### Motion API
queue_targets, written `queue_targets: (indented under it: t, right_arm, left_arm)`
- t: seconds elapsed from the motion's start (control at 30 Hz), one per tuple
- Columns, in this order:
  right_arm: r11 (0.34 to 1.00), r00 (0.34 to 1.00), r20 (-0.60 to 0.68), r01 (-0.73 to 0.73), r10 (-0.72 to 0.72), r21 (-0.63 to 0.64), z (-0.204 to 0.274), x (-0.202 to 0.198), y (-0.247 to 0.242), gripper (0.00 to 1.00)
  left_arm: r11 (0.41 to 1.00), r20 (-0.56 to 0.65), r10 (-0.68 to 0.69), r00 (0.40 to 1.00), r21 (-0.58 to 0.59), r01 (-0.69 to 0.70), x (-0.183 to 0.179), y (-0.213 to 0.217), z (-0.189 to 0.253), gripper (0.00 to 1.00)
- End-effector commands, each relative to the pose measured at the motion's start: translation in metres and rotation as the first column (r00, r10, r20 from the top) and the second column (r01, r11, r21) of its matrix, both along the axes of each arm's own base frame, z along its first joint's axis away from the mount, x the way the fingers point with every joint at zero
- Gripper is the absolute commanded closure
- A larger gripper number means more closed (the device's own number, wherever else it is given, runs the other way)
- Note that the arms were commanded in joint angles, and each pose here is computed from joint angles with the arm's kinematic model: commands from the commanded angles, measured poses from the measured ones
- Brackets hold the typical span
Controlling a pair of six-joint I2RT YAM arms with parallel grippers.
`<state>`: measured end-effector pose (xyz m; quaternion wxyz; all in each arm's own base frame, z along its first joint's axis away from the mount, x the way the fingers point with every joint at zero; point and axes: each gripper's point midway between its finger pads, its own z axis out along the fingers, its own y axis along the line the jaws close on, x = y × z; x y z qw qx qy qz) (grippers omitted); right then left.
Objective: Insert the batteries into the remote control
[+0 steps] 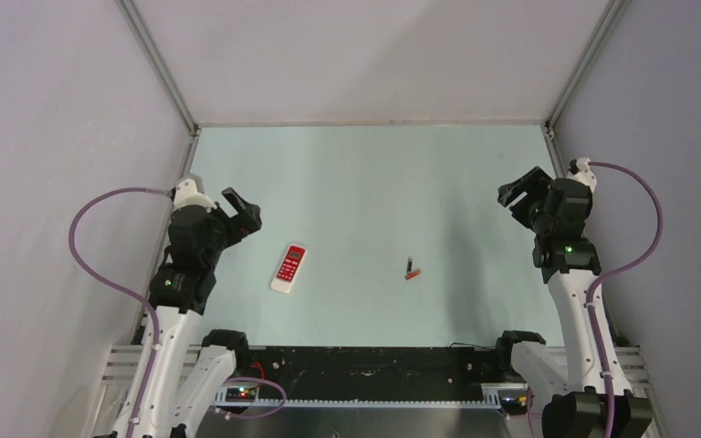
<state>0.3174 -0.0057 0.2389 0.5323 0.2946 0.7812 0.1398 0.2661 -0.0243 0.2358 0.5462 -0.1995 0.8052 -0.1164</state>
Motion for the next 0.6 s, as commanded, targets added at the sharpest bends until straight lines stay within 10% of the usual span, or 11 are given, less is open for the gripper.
queue_targets:
  t: [0.0,0.27,0.57]
  right_arm:
    - [0.996,0.995,0.062,-0.084,0.081,0.041,0.024,0.005,0.016,0.27]
    - [0.945,0.953,-0.069,-0.281,0.295,0.167,-0.011,-0.001,0.078,0.29]
    - [0.857,0.826,-0.234,-0.475,0.512,0.199,-0.051,-0.044,0.162,0.21]
  left_arm:
    - [0.999,0.041,0.007,0.999,-0.037,-0.006,0.000,-0.001,0.014,0.00]
    - [0.932,-0.064,-0.356,0.932,-0.092,0.350,-0.003,-0.060,-0.019,0.00]
    - [0.892,-0.266,-0.448,0.853,-0.062,0.448,-0.009,-0.104,-0.076,0.00]
